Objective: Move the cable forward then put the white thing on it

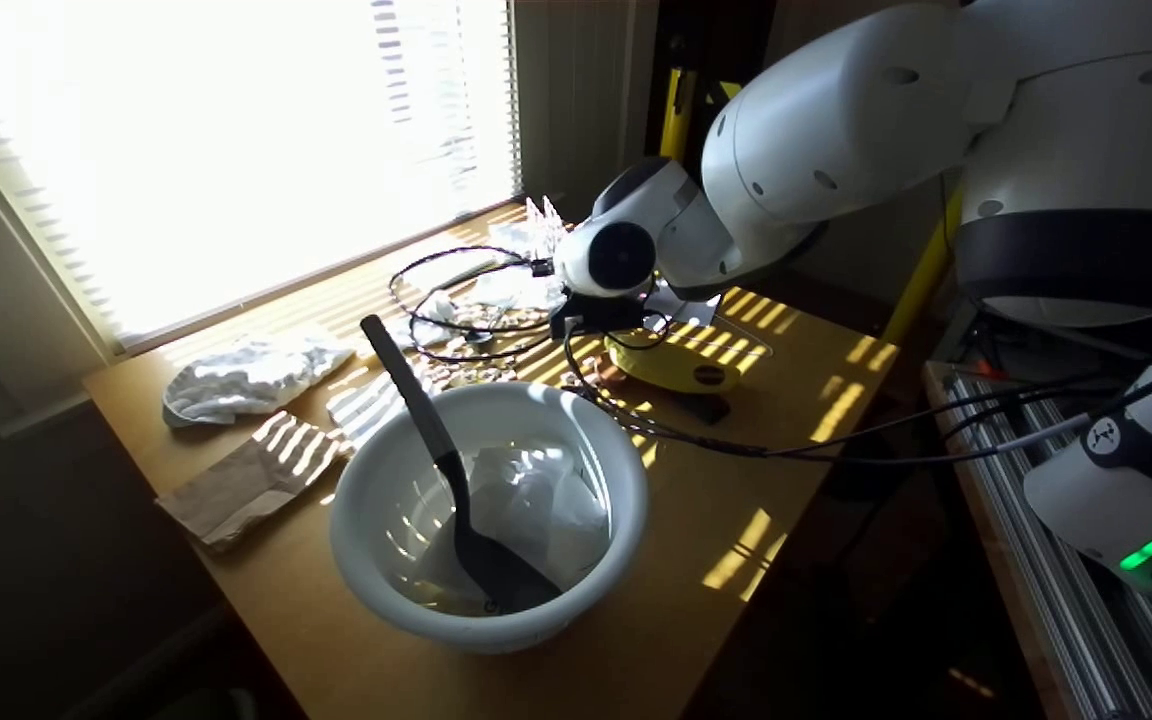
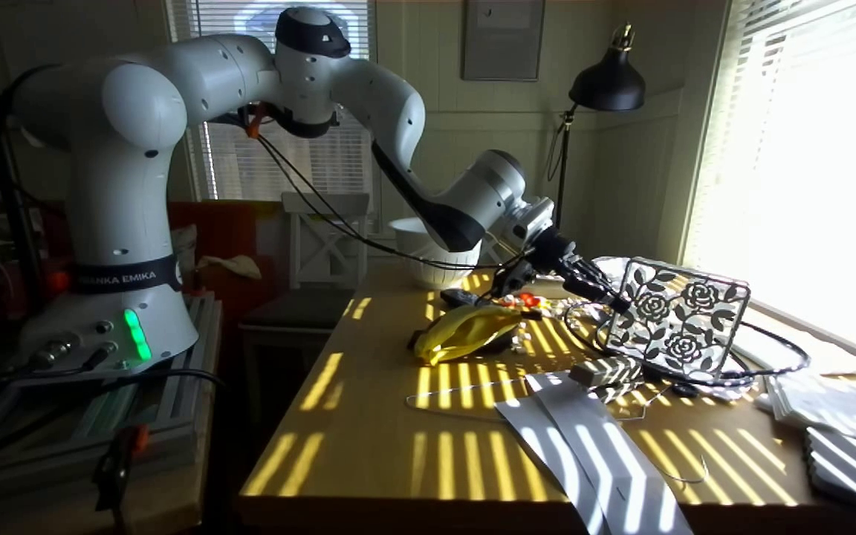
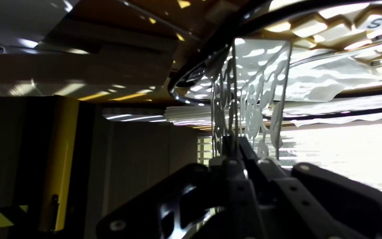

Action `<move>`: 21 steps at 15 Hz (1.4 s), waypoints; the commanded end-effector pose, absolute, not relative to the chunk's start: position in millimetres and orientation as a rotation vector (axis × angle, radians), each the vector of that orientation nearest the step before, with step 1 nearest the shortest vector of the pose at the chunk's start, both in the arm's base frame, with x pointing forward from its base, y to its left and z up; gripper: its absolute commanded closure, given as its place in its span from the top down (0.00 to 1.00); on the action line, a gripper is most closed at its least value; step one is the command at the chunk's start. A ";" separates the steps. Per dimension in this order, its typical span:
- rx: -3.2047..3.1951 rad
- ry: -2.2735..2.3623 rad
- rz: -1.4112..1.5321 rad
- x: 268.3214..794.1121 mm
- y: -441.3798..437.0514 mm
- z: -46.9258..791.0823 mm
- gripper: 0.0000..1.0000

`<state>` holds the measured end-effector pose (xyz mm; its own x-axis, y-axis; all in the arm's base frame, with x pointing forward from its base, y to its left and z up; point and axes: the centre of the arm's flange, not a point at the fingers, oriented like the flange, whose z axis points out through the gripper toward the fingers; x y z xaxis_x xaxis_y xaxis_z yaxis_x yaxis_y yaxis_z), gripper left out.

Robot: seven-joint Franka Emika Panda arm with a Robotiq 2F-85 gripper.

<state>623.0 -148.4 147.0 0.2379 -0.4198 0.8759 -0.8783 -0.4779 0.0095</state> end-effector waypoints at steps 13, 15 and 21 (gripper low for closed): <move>2.089 -1.521 1.185 678.9 -134.3 147.9 0.01; 2.122 -1.406 1.115 680.2 -133.9 155.8 0.01; 2.141 -1.170 0.944 674.8 -138.2 160.4 0.01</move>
